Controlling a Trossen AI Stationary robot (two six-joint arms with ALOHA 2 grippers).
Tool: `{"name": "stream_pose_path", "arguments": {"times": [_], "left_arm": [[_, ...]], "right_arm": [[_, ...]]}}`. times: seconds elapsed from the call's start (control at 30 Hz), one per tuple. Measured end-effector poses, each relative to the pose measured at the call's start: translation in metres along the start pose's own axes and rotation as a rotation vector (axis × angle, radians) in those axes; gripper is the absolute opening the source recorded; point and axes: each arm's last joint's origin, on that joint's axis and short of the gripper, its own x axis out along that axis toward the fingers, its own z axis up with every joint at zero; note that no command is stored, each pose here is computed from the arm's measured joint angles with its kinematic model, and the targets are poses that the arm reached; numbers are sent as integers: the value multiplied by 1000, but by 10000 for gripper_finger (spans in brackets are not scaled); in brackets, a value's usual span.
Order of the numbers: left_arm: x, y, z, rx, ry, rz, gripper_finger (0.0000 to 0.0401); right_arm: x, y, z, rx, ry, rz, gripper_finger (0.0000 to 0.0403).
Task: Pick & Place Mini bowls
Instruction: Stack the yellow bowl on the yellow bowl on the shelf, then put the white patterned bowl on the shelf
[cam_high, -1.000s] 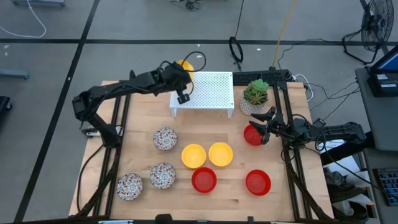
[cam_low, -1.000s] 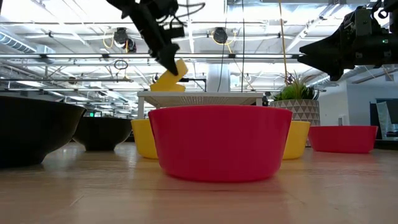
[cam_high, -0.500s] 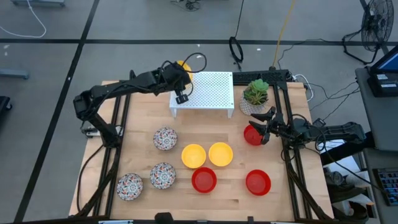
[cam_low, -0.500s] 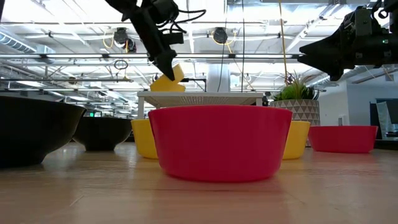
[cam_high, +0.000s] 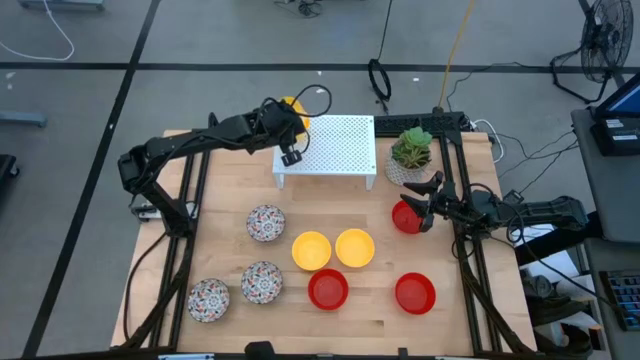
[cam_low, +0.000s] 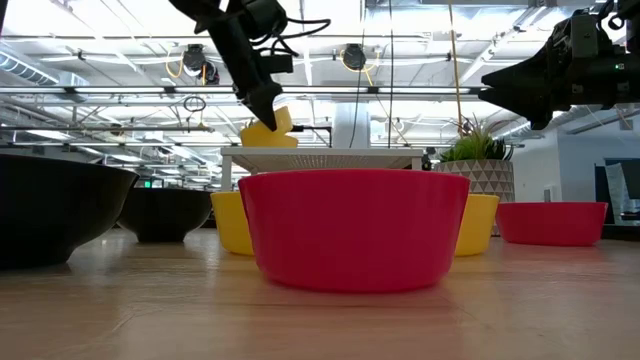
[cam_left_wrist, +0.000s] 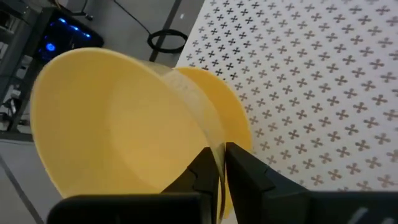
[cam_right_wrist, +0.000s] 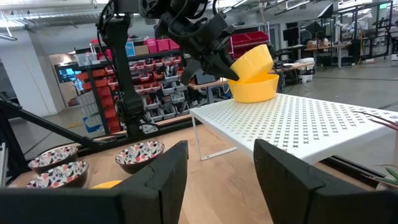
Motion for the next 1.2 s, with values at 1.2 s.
{"name": "stream_pose_path", "arguments": {"times": [1.2], "left_arm": [[-83,-102,-22,48,207,-500,155]], "right_arm": [[0,0,0,81,1,3,171]]}}
